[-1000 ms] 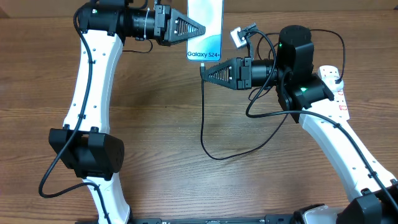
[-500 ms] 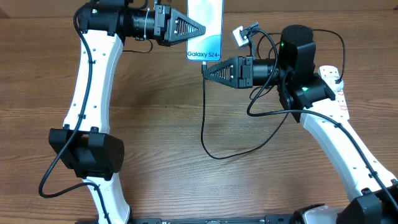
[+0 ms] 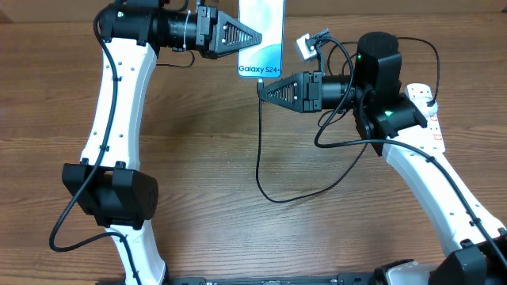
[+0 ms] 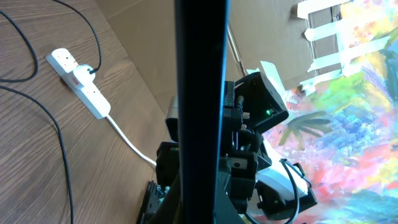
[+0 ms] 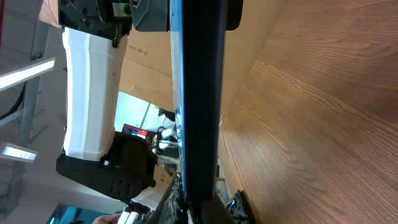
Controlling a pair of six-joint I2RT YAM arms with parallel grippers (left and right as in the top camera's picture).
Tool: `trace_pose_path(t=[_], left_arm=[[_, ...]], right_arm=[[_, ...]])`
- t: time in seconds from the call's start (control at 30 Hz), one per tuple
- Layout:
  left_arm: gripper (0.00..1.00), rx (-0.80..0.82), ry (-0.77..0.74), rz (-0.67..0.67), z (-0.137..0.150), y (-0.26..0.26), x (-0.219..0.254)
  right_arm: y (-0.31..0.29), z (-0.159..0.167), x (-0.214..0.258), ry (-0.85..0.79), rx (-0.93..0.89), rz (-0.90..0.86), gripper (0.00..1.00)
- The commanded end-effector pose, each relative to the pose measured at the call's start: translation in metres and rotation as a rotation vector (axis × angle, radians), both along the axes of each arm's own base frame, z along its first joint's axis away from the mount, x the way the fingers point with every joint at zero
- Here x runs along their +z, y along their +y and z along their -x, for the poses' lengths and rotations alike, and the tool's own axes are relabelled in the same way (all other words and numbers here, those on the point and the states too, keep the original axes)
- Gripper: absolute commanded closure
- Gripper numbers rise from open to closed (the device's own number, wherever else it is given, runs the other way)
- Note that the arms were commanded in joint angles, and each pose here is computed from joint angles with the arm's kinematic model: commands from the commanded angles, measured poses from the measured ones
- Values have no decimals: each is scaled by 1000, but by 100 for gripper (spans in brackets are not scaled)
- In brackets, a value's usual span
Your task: Plug charger to phone and switch on socket
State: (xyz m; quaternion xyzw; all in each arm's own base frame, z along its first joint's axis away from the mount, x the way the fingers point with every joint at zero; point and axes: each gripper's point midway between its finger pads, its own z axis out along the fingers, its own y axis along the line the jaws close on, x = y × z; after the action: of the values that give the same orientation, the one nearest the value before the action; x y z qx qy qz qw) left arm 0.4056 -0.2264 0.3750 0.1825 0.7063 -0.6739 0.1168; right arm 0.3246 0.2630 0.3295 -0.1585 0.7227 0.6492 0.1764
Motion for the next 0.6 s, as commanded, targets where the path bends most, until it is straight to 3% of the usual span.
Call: trace_pose_path(t=[0.0,0.57], left_arm=[[96,-42,-2,45,10,-2,14],[96,-43,-1,46,10,-2,14]], right_arm=[[-2,3,19,-56,-3,-16,96],[-2,2,20,-70,-10,-18,96]])
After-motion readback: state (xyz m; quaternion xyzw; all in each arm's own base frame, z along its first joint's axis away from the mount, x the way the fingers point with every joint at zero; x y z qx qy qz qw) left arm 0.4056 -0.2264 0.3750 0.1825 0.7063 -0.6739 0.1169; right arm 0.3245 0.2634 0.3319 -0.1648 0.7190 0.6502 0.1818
